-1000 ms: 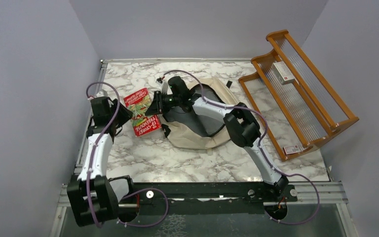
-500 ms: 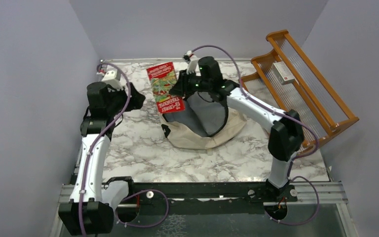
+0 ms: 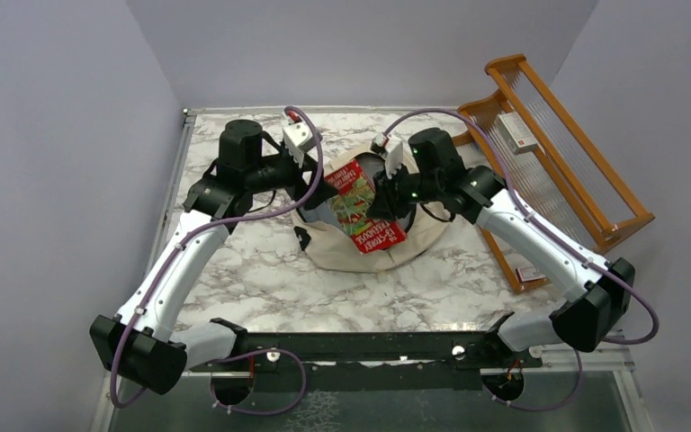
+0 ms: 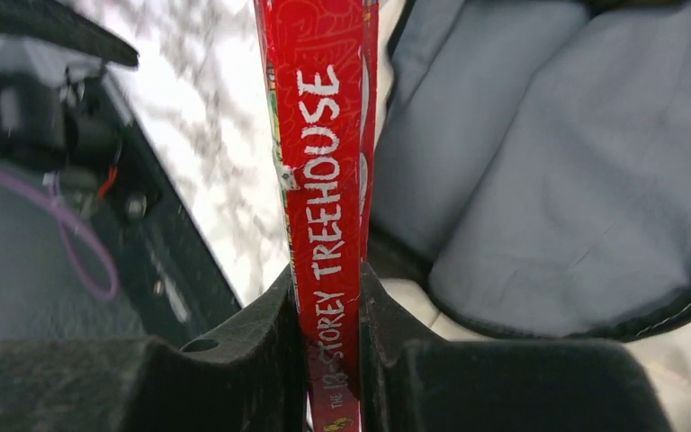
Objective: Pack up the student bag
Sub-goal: Pick up the book from the center of the board.
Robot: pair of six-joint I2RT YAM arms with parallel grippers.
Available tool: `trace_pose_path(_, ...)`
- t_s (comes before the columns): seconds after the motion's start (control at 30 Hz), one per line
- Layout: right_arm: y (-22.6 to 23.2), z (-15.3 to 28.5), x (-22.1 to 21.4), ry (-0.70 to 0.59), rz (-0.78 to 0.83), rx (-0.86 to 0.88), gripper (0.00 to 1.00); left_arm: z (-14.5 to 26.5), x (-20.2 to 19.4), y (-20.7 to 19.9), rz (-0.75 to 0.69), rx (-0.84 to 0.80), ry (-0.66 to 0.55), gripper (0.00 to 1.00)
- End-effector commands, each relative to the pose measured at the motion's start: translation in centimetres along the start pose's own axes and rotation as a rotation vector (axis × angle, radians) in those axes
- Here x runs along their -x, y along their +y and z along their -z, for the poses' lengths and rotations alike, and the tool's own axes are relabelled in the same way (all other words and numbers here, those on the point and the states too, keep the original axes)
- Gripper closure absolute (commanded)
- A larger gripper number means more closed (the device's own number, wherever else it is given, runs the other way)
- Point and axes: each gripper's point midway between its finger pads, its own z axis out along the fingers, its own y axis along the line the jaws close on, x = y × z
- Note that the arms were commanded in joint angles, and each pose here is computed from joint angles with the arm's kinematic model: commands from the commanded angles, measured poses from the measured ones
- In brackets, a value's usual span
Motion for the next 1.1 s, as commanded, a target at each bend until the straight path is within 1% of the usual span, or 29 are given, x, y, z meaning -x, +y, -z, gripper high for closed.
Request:
trace_pose_path(0.0, 4.3, 3.4, -4.1, 0.116, 0.098, 0.219, 1.0, 1.5, 1.2, -5.7, -0.106, -0.28, -0.06, 0.23)
trace_pose_path(0.1, 5.7, 5.0, -5.2, 0.118, 0.144, 0.296, 1.0, 2.3, 0.5, -7.2, -0.105, -0.324, -0.063, 0.23)
trace_pose_path(0.23, 7.3, 6.2, -5.1, 0.078, 0.192, 0.374, 1.0, 3.3, -0.2, -10.1, -0.033, -0.483, -0.064, 0.23)
trace_pose_path(0.33, 8.2, 6.6, -4.6, 0.068, 0.212, 0.438, 1.0, 3.2, -0.8, -11.5, 0.016, -0.549, -0.043, 0.23)
trace_pose_path(0.47, 8.7, 6.6, -4.2, 0.059, 0.234, 0.476, 1.0, 3.0, -1.4, -13.2, 0.037, -0.614, -0.017, 0.25)
trace_pose_path(0.5, 8.8, 6.6, -4.0, 0.055, 0.24, 0.483, 1.0, 2.9, -1.6, -13.4, 0.043, -0.619, -0.01, 0.26)
trace_pose_path(0.6, 9.0, 6.7, -3.7, 0.05, 0.256, 0.499, 1.0, 2.6, -2.0, -13.9, 0.067, -0.638, 0.01, 0.37)
trace_pose_path(0.7, 8.9, 6.7, -3.4, 0.049, 0.274, 0.495, 1.0, 2.5, -2.4, -14.5, 0.08, -0.665, 0.027, 0.45)
trace_pose_path(0.87, 8.3, 6.5, -3.0, 0.078, 0.294, 0.471, 1.0, 1.9, -3.4, -15.3, 0.085, -0.676, 0.097, 0.59)
trace_pose_path(0.93, 8.1, 6.6, -3.0, 0.091, 0.303, 0.458, 1.0, 1.8, -3.7, -15.5, 0.073, -0.679, 0.121, 0.61)
trace_pose_path(1.07, 7.6, 6.7, -3.3, 0.116, 0.313, 0.433, 1.0, 1.8, -3.9, -15.7, 0.057, -0.671, 0.138, 0.63)
